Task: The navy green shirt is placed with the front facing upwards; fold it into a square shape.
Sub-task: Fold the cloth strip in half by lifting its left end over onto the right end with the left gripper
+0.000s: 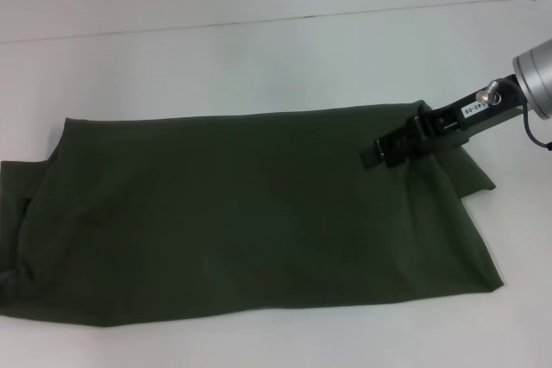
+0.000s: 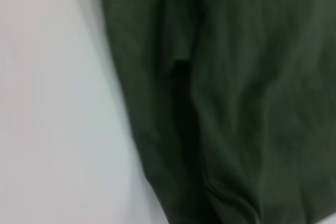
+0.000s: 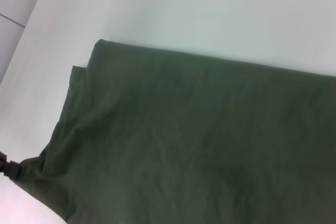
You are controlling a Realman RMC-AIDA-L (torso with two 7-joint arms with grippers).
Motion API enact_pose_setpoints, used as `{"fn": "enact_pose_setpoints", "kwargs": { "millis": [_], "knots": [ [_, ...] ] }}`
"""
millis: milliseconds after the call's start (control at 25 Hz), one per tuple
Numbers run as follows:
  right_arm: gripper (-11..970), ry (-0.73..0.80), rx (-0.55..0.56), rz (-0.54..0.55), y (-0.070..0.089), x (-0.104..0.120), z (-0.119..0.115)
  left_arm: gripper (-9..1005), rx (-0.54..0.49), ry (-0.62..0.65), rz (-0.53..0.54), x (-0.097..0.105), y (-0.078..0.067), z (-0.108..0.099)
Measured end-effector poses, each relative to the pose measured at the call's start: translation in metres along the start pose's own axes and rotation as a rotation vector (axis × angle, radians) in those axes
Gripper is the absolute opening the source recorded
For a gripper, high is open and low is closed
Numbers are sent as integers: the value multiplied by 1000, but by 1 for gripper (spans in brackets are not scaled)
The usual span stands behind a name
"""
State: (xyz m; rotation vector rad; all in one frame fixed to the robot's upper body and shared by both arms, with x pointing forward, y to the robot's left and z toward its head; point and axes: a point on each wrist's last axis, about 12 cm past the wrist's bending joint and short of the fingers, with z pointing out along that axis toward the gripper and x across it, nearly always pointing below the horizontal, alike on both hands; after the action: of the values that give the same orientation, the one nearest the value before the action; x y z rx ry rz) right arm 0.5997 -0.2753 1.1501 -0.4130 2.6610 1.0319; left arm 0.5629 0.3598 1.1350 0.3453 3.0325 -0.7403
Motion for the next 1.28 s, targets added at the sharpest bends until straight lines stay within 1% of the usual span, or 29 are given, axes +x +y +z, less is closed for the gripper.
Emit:
{"fn": "enact_pose_setpoints", "kwargs": {
  "millis": [200, 520, 920, 1280],
  "knots": [
    [576, -6, 1, 5, 0, -2, 3, -1, 45, 17, 65, 6, -1, -1],
    [576, -2, -10, 17, 0, -3, 12, -2, 80, -44, 82, 10, 6, -12],
    [576, 11, -18, 21, 2, -3, 18, -1, 34, -59, 53, 12, 13, -26],
    [576, 7, -12, 33, -1, -2, 16, -2, -42, -110, -35, 18, 26, -41]
  ]
}}
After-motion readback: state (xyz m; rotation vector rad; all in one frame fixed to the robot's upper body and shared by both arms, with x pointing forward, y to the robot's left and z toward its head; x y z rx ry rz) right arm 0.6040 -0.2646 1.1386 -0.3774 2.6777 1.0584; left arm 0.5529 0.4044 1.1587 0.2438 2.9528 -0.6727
